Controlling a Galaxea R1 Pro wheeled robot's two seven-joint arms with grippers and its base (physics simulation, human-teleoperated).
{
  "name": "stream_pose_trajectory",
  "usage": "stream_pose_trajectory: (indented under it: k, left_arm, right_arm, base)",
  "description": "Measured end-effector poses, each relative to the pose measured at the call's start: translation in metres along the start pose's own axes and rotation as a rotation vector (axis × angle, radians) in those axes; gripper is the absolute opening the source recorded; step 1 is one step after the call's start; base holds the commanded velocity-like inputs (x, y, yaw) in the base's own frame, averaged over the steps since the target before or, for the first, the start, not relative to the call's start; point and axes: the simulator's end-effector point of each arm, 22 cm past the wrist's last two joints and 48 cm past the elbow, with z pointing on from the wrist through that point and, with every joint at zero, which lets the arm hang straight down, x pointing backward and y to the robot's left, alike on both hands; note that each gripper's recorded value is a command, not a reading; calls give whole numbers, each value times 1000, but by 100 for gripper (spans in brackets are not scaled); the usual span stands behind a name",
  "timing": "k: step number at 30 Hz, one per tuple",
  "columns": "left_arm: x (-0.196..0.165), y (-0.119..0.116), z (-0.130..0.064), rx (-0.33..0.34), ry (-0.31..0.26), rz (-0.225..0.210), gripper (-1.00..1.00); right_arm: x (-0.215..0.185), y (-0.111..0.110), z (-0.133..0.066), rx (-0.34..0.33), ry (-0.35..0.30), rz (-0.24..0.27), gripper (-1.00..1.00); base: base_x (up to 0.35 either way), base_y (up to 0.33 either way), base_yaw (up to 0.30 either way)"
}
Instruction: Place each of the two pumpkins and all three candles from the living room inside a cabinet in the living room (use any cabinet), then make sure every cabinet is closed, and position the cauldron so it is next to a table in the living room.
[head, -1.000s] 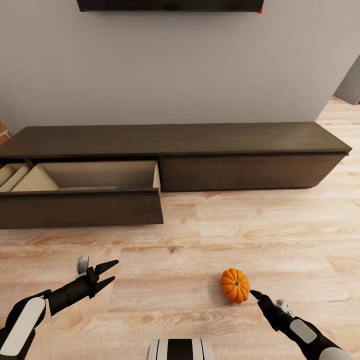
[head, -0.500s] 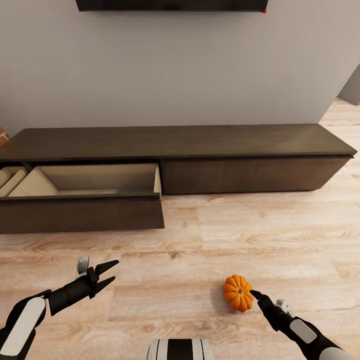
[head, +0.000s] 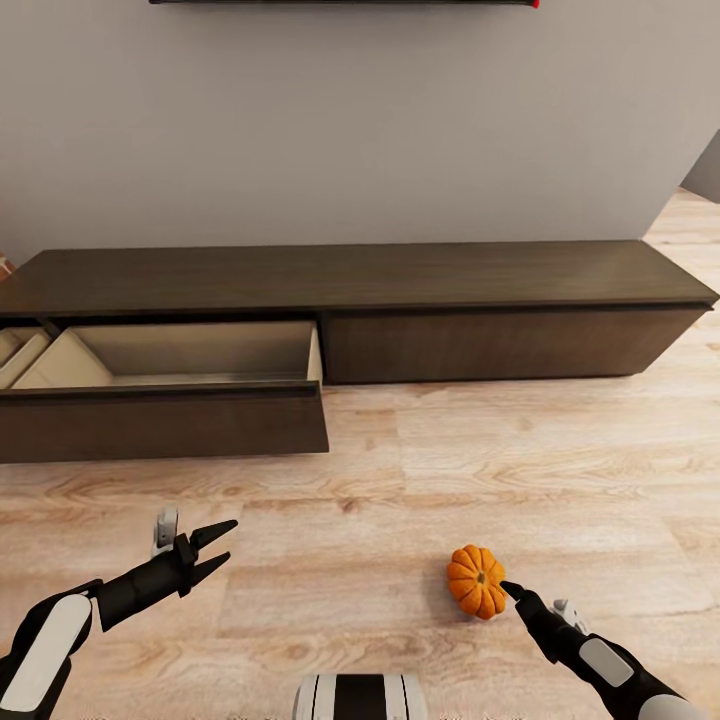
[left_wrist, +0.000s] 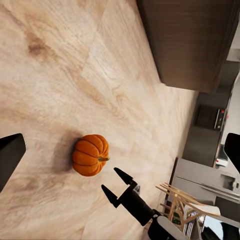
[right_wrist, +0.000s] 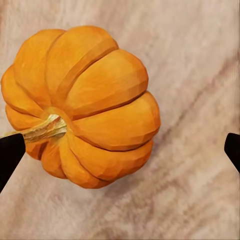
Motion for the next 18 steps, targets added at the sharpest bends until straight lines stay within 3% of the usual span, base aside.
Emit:
stream_pose_trajectory:
  k: [8,12,18]
  left_arm:
    - [3,14,3,-19,9,-19,100]
    - [3,14,3,-19,9,-19,100]
    - [2,14,3,-19,9,-19,100]
  right_arm:
    - [8,-10,6,12,17,-5,100]
    - [13,0,6,-35,36,-40,100]
    - [13,16,4,-113,44,-45,100]
  base:
    - [0,0,0]
    - [0,0,0]
    - [0,0,0]
